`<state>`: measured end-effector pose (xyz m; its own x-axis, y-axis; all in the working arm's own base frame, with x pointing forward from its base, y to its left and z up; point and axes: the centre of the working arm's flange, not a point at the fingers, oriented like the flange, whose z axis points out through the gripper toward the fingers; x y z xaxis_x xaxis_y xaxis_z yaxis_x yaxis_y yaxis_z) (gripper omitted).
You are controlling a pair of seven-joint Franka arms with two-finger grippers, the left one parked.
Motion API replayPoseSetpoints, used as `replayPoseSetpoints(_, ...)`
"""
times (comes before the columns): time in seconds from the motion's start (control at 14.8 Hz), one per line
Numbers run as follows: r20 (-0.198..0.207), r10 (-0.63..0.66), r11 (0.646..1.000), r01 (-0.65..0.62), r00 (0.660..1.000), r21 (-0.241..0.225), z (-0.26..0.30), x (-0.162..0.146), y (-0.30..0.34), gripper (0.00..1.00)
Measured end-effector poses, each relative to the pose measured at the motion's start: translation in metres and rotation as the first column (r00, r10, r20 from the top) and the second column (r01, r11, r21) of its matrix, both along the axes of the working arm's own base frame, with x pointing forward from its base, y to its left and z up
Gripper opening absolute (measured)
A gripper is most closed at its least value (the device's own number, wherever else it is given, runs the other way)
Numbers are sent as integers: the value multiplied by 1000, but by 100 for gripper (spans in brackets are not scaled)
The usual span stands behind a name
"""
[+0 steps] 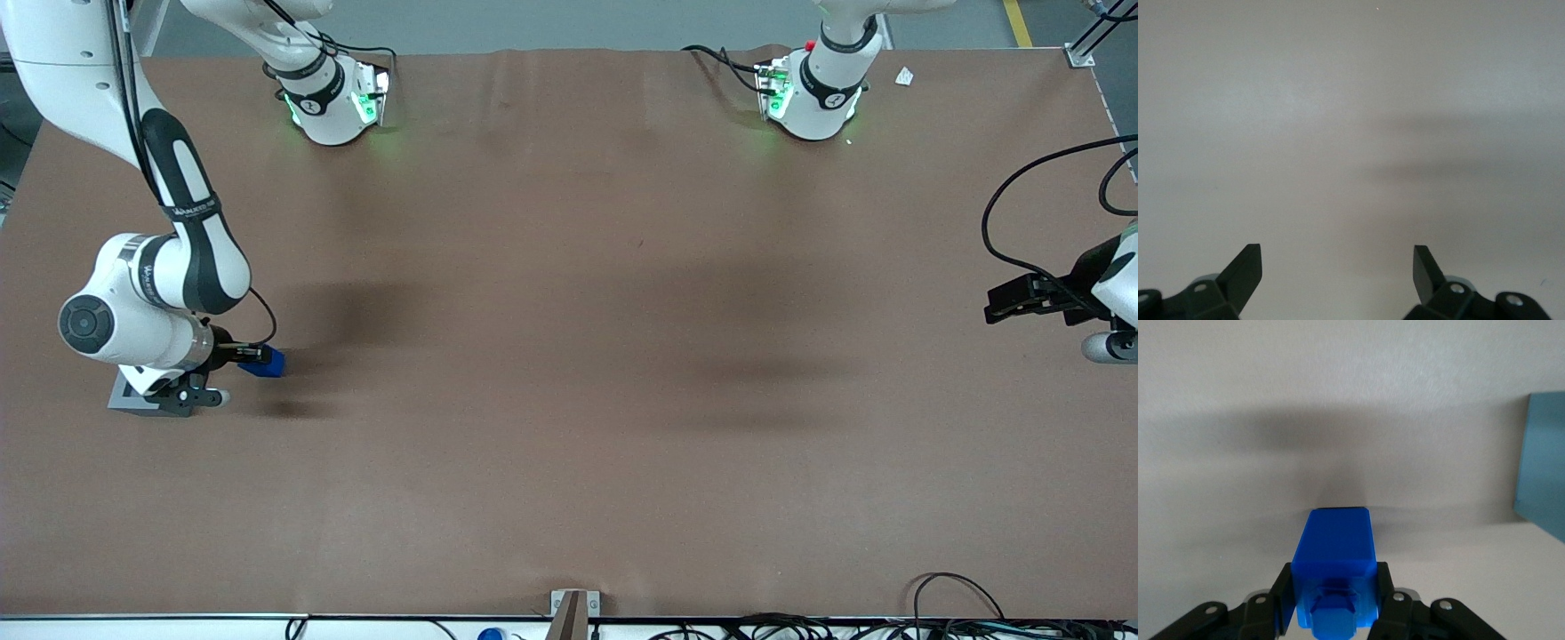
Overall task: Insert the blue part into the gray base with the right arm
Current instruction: 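Close the right gripper on the blue block and lift it, then carry the blue block over the gray base's square hole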
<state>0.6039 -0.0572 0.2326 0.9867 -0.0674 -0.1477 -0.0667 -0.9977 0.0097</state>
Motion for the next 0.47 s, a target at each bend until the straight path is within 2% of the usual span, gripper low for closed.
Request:
replayPoseSetpoints(0.14,10,-23,1000,23,1000,-3,10,7,-6,51)
replayPoseSetpoints(0.2,3,-48,999,48,999,-4,17,11,-12,51)
replayPoseSetpoints(0.47,-53,-119,993,119,991,-2,63,27,-36,51)
